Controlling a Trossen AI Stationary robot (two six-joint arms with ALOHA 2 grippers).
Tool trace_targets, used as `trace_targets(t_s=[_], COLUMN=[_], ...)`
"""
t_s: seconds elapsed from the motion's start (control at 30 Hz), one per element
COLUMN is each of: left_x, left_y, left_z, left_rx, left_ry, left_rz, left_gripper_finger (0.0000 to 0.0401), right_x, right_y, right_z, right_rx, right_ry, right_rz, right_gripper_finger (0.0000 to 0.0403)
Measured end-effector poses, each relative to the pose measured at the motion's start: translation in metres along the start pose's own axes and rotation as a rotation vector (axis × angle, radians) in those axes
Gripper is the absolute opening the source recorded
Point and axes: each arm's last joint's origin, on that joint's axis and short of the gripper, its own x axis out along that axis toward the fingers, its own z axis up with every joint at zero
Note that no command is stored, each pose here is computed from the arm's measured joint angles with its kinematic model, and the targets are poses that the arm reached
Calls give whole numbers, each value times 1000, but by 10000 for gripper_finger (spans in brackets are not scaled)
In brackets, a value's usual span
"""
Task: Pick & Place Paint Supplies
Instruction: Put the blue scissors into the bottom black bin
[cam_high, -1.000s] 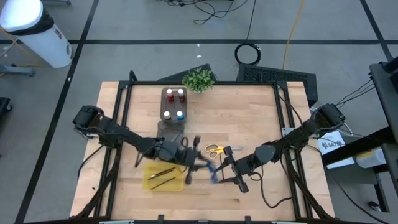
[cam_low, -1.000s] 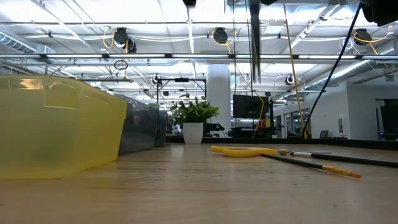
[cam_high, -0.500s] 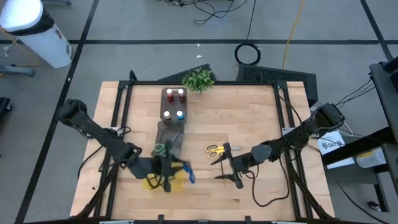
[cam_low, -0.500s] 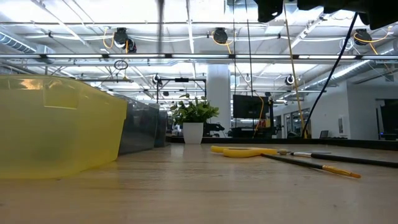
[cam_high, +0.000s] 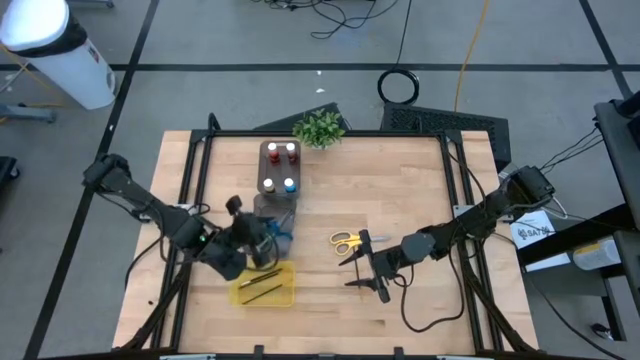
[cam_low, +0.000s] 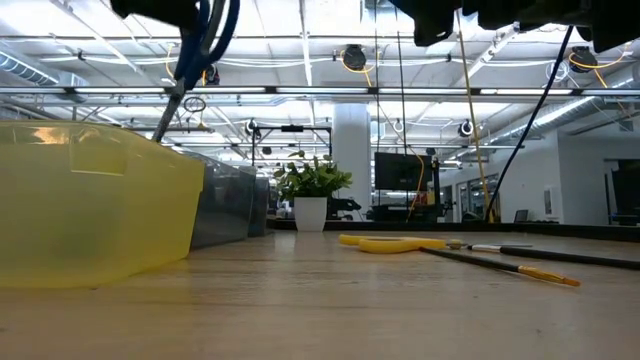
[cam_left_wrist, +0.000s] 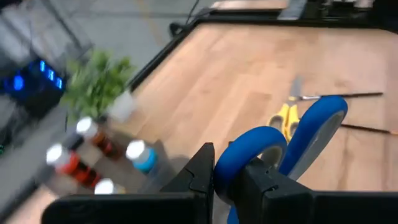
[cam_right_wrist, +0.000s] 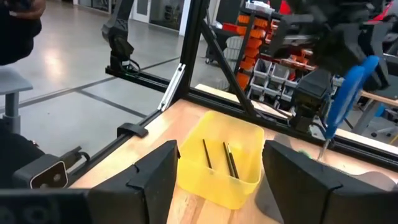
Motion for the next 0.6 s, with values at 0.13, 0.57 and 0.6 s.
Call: trace_targets(t_s=[0.13,0.57,0.6], left_x=[7,30,32], left_y=[6,24,23], left_z=[-2,-10,-10], left_rx=[-186,-515,-523], left_ry=[71,252,268], left_rz=[3,123,119], left_gripper_finger=[36,47,47], right_x=[0,0,0], right_y=[0,0,0], right_z=[0,1,1], right_rx=[1,8,9], right_ry=[-4,-6,-6], right_rz=[-1,-1,-1], right_gripper_finger=[219,216,216])
